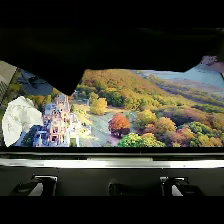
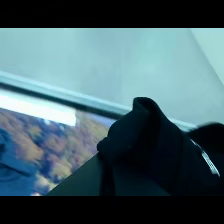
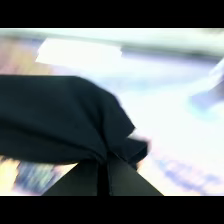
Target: Fold the clothes and pants, and hang the long-sleeved shirts on hangers.
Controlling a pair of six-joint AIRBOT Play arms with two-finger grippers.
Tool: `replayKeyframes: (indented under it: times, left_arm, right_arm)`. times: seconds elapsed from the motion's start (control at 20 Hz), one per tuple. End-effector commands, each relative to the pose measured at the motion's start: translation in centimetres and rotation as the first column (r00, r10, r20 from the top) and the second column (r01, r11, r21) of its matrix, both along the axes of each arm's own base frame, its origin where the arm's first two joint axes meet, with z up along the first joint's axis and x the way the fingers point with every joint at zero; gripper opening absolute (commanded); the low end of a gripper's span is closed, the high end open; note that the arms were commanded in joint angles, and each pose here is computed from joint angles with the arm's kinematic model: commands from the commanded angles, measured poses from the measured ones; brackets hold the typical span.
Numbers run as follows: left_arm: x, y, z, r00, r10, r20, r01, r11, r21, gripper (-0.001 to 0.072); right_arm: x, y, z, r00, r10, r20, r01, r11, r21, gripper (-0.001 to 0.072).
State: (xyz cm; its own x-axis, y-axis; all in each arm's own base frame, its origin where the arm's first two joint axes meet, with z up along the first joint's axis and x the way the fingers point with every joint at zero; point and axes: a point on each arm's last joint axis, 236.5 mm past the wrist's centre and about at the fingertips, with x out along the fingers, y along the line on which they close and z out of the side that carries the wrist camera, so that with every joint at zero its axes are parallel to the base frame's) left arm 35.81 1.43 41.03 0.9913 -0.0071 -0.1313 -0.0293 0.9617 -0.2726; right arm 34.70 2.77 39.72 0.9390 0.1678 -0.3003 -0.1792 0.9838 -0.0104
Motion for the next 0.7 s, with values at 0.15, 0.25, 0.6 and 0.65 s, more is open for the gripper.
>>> replayKeyframes:
  times: [0.15,0.25,0.6,0.65]
  left_arm:
    - [-9.3,1.3,1.0,0.994,0.103,-0.035,-0.101,0.994,0.037,0.0016]
    - [-7.6,1.4,-2.3,0.988,0.094,-0.12,-0.091,0.995,0.029,0.0017]
    - [4.7,1.1,-23.4,0.873,0.021,-0.487,-0.049,0.998,-0.045,0.0016]
    - [6.6,0.8,-26.4,0.858,0.012,-0.514,-0.043,0.998,-0.048,0.0017]
  right_arm:
    - [-6.6,-0.9,4.6,0.99,-0.095,0.1,0.087,0.993,0.079,0.0032]
    - [-4.7,0.1,1.0,0.997,-0.059,-0.053,0.067,0.987,0.148,0.0033]
    - [5.5,3.4,-22.5,0.683,0.136,-0.717,0.141,0.94,0.312,0.0033]
    - [7.0,3.3,-25.9,0.647,0.132,-0.751,0.17,0.935,0.31,0.0033]
